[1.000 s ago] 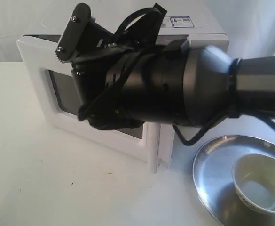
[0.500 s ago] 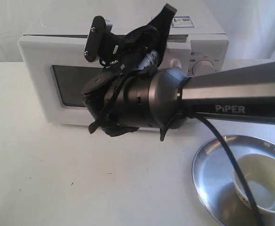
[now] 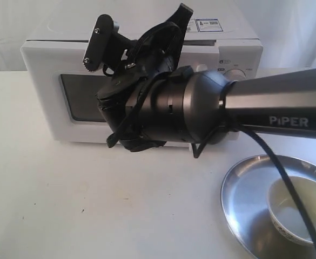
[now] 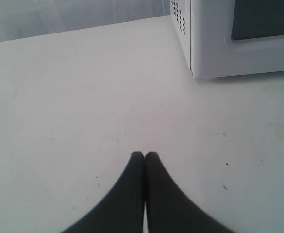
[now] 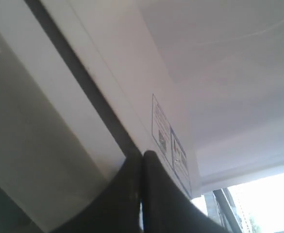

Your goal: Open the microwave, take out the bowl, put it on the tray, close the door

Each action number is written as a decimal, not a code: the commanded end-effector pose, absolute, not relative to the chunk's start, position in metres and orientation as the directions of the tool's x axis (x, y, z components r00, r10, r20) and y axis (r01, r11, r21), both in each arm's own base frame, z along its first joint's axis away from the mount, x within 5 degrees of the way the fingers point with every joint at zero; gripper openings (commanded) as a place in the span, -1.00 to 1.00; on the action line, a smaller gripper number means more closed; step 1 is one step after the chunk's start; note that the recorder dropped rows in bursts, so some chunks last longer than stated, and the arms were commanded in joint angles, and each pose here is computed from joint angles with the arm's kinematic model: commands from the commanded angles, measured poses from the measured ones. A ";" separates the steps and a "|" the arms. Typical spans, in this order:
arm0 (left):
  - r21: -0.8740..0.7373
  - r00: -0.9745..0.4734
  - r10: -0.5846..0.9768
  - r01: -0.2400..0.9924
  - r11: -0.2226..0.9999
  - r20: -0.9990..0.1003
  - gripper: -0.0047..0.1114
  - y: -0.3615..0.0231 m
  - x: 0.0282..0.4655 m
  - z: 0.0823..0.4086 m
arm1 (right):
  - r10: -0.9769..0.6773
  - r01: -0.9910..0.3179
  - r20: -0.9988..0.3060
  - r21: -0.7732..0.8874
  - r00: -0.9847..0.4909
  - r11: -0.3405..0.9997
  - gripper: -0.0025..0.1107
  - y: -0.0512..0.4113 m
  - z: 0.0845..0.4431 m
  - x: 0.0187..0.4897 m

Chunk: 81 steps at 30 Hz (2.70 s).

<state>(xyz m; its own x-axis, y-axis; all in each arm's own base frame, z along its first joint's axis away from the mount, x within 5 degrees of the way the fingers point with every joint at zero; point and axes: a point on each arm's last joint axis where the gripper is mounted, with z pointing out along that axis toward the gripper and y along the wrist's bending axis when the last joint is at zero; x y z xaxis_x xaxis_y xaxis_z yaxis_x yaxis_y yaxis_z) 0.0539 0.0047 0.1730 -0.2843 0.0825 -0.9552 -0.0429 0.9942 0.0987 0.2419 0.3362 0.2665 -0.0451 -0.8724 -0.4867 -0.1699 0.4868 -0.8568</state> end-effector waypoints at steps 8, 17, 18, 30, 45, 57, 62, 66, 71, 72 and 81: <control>0.089 -0.279 0.073 -0.044 0.995 -0.957 -0.92 0.005 0.054 0.174 | -0.826 -0.407 -0.499 -0.719 -0.263 0.564 -0.96 0.315 0.190 0.285; 0.089 -0.279 0.073 -0.044 0.995 -0.957 -0.92 0.005 0.054 0.174 | -0.797 -0.454 -0.590 -0.680 -0.129 0.576 -0.96 0.326 0.200 0.271; 0.089 -0.279 0.073 -0.044 0.995 -0.957 -0.92 0.005 0.054 0.174 | -0.795 -0.463 -0.592 -0.672 -0.136 0.579 -0.96 0.326 0.198 0.272; 0.089 -0.279 0.073 -0.044 0.995 -0.957 -0.92 0.005 0.054 0.174 | -0.804 -0.334 -0.581 -0.739 -0.125 0.585 -0.96 0.312 0.187 0.298; 0.089 -0.279 0.073 -0.044 0.995 -0.957 -0.92 0.005 0.054 0.174 | -0.684 -0.298 -0.717 -0.629 -0.133 0.718 -0.96 0.306 0.217 0.280; 0.089 -0.279 0.073 -0.044 0.995 -0.957 -0.92 0.005 0.054 0.174 | -0.436 -0.875 -0.891 -0.310 0.131 0.371 -0.96 0.286 0.301 0.098; 0.089 -0.279 0.073 -0.044 0.995 -0.957 -0.92 0.005 0.054 0.174 | -0.320 -0.949 -0.938 -0.215 0.134 0.233 -0.96 0.256 0.322 0.060; 0.089 -0.279 0.073 -0.044 0.995 -0.957 -0.92 0.005 0.054 0.174 | -0.250 -0.990 -0.961 -0.132 0.114 0.055 -0.96 0.238 0.334 0.037; 0.089 -0.279 0.073 -0.044 0.995 -0.957 -0.92 0.005 0.054 0.174 | -0.193 -0.989 -0.977 -0.059 0.085 -0.138 -0.96 0.223 0.348 0.015; 0.089 -0.279 0.073 -0.044 0.995 -0.957 -0.92 0.005 0.054 0.174 | -0.182 -0.987 -0.979 -0.059 0.086 -0.152 -0.96 0.220 0.351 0.013; 0.089 -0.279 0.073 -0.044 0.995 -0.957 -0.92 0.005 0.054 0.174 | -0.095 -0.997 -0.994 -0.053 0.059 -0.063 -0.96 0.200 0.370 0.016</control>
